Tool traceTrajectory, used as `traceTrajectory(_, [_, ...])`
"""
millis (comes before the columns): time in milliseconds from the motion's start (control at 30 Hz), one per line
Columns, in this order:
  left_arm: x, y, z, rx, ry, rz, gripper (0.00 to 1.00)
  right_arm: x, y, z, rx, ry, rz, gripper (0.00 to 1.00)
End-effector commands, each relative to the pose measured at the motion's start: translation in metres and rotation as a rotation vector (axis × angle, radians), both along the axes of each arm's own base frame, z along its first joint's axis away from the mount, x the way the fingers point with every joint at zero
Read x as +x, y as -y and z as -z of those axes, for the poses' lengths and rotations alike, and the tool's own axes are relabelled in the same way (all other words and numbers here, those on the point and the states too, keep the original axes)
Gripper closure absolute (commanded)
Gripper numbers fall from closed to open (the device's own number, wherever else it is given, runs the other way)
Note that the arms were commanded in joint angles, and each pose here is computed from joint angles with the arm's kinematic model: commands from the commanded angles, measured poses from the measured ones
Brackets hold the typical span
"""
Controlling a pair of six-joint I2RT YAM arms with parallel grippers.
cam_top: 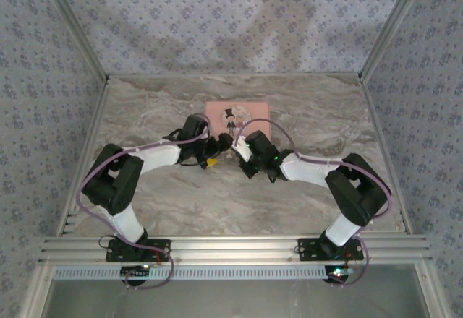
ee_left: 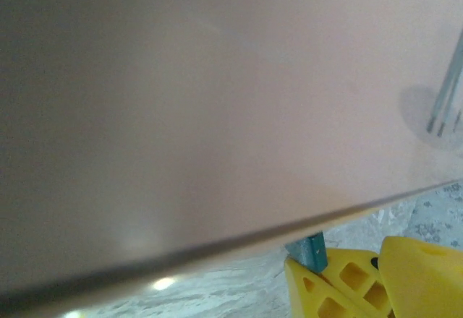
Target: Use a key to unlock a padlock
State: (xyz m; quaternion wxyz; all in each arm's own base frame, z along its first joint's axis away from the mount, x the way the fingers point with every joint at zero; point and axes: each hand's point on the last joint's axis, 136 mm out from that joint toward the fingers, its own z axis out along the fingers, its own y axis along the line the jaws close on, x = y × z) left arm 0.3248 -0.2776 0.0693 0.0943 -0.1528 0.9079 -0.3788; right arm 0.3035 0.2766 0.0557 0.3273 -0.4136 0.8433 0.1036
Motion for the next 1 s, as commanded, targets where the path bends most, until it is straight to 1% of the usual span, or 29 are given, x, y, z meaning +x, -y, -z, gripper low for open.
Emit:
traceTrajectory(0, [0.004,-0.015,-0.013,0.004,-0.002,-0.044,0.02,-0.003,-0.003,0.008,-0.045,-0.025,-0.070,0.97])
traceTrajectory(100, [0.011,-0.026,-0.018,0.020,0.011,-0.066,0.02,0.003,-0.003,0.009,-0.060,-0.016,-0.081,0.97])
traceTrajectory(200, [0.019,-0.038,-0.024,0.034,0.029,-0.090,0.02,0.006,-0.005,0.002,-0.025,-0.007,-0.087,0.98])
traceTrajectory(367, [0.036,-0.061,-0.033,0.064,0.068,-0.137,0.02,0.008,-0.003,-0.006,-0.024,0.072,-0.142,0.99])
traceTrajectory(500, [0.049,-0.075,-0.041,0.111,0.107,-0.158,0.02,0.010,-0.002,-0.013,-0.003,0.063,-0.148,0.99])
traceTrajectory(567, [0.057,-0.081,-0.047,0.135,0.133,-0.172,0.02,0.005,-0.005,-0.014,0.004,0.072,-0.183,0.99])
traceTrajectory(700, [0.071,-0.088,-0.052,0.163,0.166,-0.196,0.02,0.003,-0.007,-0.015,-0.005,0.095,-0.208,0.99])
traceTrajectory(967, [0.096,-0.080,-0.044,0.169,0.173,-0.168,0.02,0.005,-0.007,-0.013,-0.039,0.116,-0.236,1.00])
